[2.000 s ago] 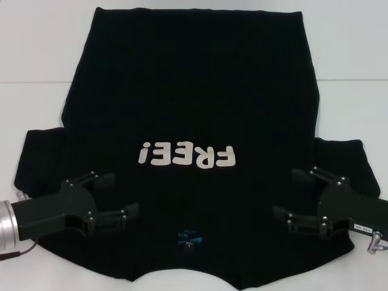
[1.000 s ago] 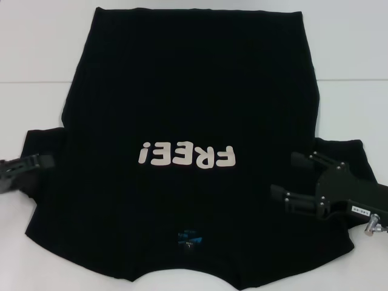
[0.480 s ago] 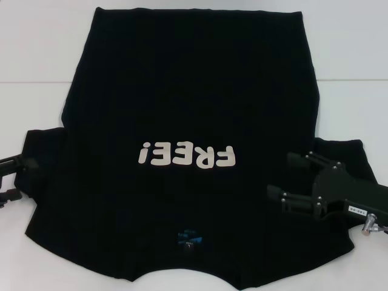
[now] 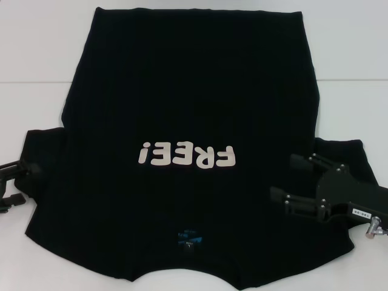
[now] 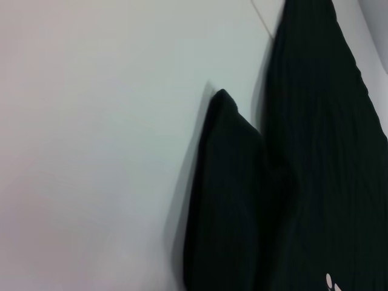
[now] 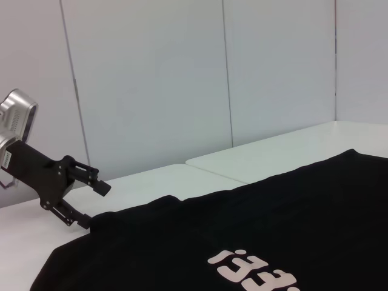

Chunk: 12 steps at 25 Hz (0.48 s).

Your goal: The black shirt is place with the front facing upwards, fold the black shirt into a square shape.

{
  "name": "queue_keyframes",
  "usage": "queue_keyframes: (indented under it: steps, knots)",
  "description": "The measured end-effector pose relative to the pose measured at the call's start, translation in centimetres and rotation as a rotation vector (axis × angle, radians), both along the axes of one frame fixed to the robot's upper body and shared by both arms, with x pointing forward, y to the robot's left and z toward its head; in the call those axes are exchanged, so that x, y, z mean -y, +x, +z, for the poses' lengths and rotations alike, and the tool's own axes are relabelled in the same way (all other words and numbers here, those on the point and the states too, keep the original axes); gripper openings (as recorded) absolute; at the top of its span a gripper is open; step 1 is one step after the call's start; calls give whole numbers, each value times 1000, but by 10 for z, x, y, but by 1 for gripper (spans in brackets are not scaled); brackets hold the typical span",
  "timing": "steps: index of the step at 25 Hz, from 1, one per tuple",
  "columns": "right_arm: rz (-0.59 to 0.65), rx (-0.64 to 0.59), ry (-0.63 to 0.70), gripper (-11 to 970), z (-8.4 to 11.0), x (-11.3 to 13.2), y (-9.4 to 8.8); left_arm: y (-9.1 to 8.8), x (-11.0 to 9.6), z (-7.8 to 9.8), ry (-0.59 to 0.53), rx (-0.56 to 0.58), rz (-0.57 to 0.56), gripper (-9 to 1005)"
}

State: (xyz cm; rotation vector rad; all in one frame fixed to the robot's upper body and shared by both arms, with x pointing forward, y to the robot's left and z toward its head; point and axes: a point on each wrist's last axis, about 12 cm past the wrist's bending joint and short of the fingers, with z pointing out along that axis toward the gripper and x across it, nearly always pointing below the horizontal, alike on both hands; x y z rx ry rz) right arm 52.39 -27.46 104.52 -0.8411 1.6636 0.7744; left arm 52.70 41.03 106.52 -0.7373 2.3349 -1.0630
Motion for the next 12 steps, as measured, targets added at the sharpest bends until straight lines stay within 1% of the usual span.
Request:
queue_keyframes:
  steps: [12]
  knots:
    - [4, -1, 7, 941, 0, -1, -1, 9, 6, -3, 11, -1, 12, 864]
